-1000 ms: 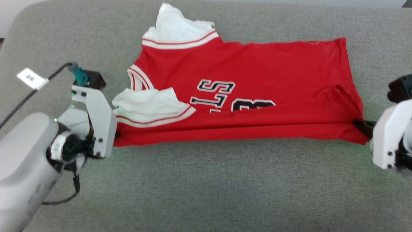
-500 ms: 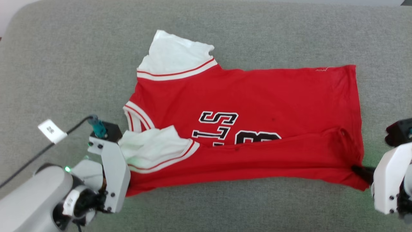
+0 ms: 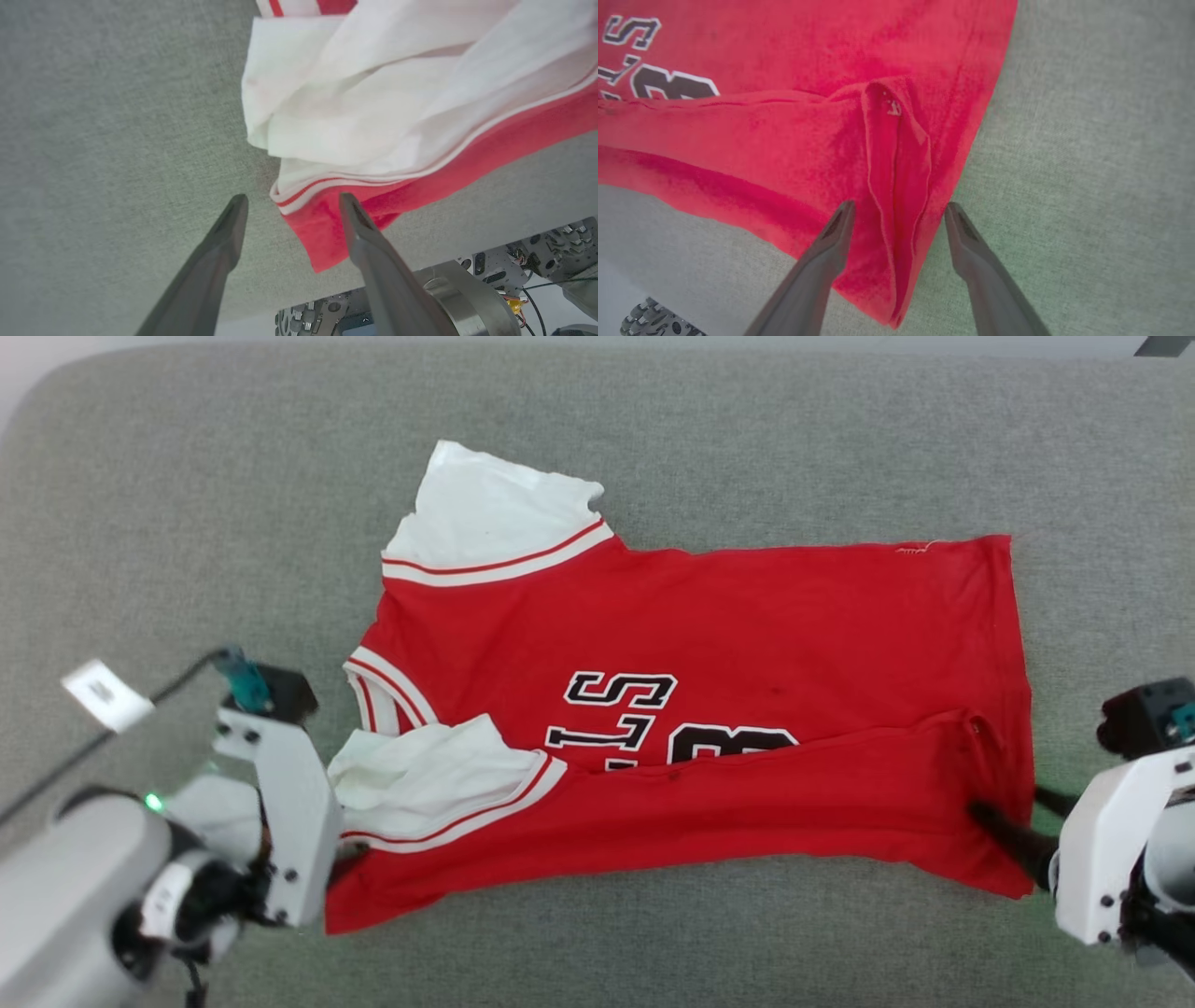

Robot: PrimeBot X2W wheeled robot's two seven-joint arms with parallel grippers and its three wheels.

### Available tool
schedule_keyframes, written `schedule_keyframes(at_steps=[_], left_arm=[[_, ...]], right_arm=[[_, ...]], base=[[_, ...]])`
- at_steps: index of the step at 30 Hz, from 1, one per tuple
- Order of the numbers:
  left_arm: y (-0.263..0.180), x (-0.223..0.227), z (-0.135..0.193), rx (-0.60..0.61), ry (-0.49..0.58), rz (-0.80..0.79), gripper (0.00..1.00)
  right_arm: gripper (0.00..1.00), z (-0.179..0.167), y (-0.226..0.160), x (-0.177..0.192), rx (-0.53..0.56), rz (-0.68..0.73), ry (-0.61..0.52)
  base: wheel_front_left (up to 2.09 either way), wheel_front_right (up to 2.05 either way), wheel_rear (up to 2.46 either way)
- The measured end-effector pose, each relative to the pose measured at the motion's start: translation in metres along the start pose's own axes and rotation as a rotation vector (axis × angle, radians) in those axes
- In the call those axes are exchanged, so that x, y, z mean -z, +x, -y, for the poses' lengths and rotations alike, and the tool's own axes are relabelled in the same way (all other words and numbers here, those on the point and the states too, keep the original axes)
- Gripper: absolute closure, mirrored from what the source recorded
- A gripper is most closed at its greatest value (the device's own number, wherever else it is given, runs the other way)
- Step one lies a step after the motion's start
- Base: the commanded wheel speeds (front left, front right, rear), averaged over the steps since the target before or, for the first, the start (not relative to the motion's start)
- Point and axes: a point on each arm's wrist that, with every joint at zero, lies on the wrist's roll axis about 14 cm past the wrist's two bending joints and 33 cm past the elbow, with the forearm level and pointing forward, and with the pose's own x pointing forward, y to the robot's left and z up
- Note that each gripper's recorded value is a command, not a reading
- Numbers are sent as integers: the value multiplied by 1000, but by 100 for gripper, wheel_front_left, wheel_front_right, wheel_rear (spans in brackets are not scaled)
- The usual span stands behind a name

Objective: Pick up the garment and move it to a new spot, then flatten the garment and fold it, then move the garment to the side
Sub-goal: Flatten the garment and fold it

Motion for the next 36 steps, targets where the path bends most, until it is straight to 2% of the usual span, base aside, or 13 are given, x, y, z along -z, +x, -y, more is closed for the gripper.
schedule_keyframes(at_steps=[6, 11, 16, 20, 23, 27, 36], left_arm=[[-27, -46, -10, -31, 26, 115, 0], [-48, -111, -12, -52, 96, 324, 0], [-52, -168, -10, -47, 145, 498, 0], [-45, -205, -11, -54, 173, 589, 0], [-37, -227, -11, -49, 188, 632, 0], [-18, -248, -11, -39, 206, 642, 0], [42, -263, -15, -19, 200, 500, 0]], right_arm=[[0, 1, -13, -38, 7, 181, -4], [0, 3, -28, -80, 35, 392, -30], [0, -1, -47, -125, 65, 660, -98], [0, 2, -57, -143, 109, 813, -171], [0, 4, -58, -145, 135, 874, -203], [0, 15, -50, -136, 160, 881, -192], [0, 39, -30, -111, 215, 812, -153]], base=[[0, 0, 0], [0, 0, 0], [0, 0, 0], [0, 0, 0], [0, 0, 0], [0, 0, 0], [0, 0, 0]])
